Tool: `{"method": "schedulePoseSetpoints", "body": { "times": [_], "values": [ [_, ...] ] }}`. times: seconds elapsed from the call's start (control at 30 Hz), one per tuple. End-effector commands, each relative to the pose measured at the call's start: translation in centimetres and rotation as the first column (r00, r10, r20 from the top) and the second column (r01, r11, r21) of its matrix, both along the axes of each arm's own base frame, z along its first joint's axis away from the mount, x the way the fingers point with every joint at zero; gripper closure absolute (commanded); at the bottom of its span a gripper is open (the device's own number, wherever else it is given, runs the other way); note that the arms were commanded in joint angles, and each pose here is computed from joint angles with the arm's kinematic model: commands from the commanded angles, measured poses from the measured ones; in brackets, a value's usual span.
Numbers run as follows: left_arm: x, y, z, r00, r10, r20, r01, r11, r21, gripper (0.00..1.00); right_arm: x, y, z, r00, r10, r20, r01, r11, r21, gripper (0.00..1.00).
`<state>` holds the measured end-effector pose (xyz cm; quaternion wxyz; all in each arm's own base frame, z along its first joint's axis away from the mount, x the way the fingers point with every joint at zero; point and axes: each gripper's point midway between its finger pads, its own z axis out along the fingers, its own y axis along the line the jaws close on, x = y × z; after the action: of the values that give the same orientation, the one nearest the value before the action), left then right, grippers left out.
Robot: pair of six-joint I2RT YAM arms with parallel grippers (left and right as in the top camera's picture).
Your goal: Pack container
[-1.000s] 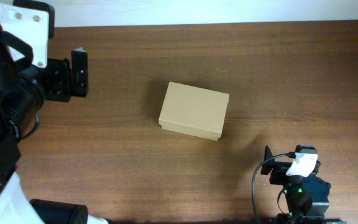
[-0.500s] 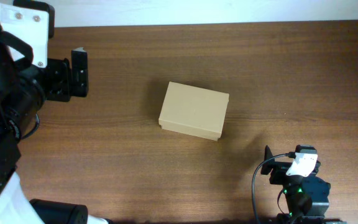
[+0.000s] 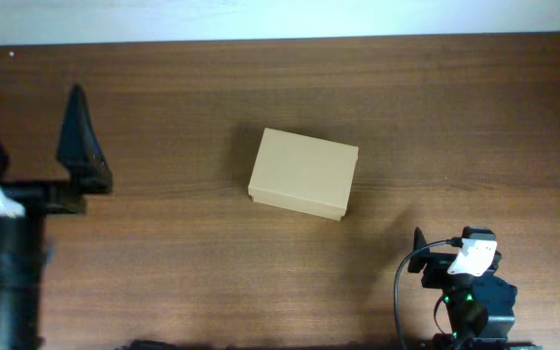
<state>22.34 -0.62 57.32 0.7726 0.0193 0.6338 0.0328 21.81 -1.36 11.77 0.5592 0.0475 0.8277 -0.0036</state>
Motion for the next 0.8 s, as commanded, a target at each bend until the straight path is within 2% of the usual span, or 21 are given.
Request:
{"method": "schedulePoseSetpoints", "body": {
  "times": [0.0, 0.23, 0.4, 0.6, 0.77],
  "values": [
    [1.9, 0.4, -8.5, 0.999, 0.030, -0.027, -0.030, 1.000, -0.002, 0.01, 0.0, -0.5, -0.1, 1.000, -0.028, 0.004, 0.028, 1.000, -0.001, 0.01],
    [1.6, 0.5, -19.2, 0.999, 0.031, 0.027, -0.031, 0.999, -0.010, 0.01, 0.0, -0.5, -0.1, 1.000, -0.028, 0.004, 0.028, 1.000, -0.001, 0.01],
    [1.0, 1.4, -26.2, 0.998, 0.069, 0.011, -0.069, 0.998, -0.001, 0.01, 0.0, -0.5, -0.1, 1.000, -0.028, 0.004, 0.028, 1.000, -0.001, 0.01],
    [0.8, 1.8, -31.9, 0.996, 0.083, 0.009, -0.083, 0.997, -0.001, 0.01, 0.0, -0.5, -0.1, 1.000, -0.028, 0.004, 0.028, 1.000, -0.001, 0.01],
    [1.7, 1.8, -35.3, 0.994, 0.089, -0.059, -0.089, 0.996, 0.010, 0.01, 0.0, -0.5, -0.1, 1.000, -0.028, 0.004, 0.028, 1.000, -0.001, 0.01]
  ]
}}
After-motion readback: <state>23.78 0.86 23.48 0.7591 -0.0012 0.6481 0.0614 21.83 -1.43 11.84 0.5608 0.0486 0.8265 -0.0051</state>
